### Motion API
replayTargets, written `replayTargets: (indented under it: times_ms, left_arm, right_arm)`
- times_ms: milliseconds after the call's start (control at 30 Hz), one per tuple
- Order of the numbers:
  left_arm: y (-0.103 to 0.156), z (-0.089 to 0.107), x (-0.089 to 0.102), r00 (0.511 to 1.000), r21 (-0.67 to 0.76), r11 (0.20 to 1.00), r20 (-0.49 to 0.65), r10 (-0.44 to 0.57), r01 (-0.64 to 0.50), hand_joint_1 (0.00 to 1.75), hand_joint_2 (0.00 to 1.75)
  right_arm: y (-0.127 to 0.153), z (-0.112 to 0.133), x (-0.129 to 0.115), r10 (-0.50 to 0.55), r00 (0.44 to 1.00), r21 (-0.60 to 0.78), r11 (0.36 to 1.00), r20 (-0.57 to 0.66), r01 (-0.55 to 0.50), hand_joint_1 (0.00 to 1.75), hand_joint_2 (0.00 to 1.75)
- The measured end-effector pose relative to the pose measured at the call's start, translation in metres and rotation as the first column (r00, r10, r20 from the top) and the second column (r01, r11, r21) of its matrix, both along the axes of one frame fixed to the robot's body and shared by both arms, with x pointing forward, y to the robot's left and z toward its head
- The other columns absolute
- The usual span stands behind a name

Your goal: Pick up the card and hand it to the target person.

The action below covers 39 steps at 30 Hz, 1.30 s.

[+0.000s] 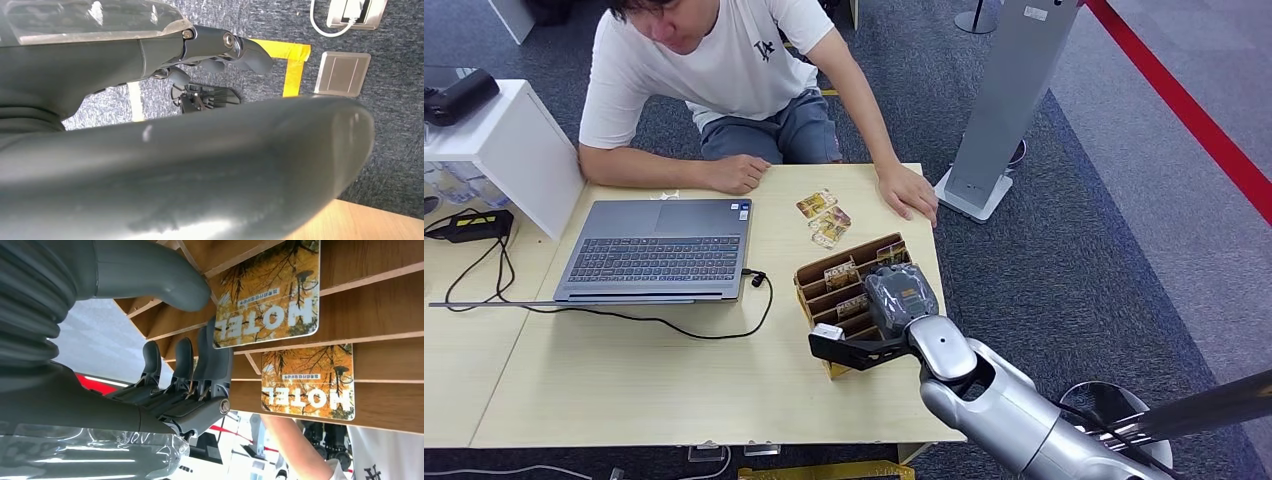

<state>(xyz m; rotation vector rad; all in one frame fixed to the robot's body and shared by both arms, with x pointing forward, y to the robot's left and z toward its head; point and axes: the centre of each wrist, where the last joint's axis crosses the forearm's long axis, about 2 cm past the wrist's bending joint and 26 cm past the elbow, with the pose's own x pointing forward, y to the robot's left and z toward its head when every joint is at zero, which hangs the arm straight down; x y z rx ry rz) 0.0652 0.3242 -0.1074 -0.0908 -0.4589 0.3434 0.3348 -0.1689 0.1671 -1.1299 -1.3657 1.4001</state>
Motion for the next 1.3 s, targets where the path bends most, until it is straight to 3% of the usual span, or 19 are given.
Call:
replayTargets:
  times_ms: [167,533,1300]
  left_arm:
    - [0.0,0.0,0.0,1.0,0.0,1.0,0.0,0.0,0.0,0.0,0.0]
    - [0.0,0.0,-0.001,1.0,-0.001,1.0,-0.001,0.008,-0.008,0.0,0.0]
    - [0.0,0.0,-0.001,1.0,0.001,1.0,0.007,0.011,-0.011,0.0,0.0]
  right_arm:
    - [0.002,0.001,-0.003,0.008,1.0,0.009,1.0,0.003,-0.008,0.82,1.75]
    - [0.008,0.01,-0.008,0.029,0.999,0.038,0.999,0.029,-0.03,0.8,1.75]
    - [0.012,0.011,-0.012,0.07,0.998,0.06,0.996,-0.003,-0.069,0.92,1.75]
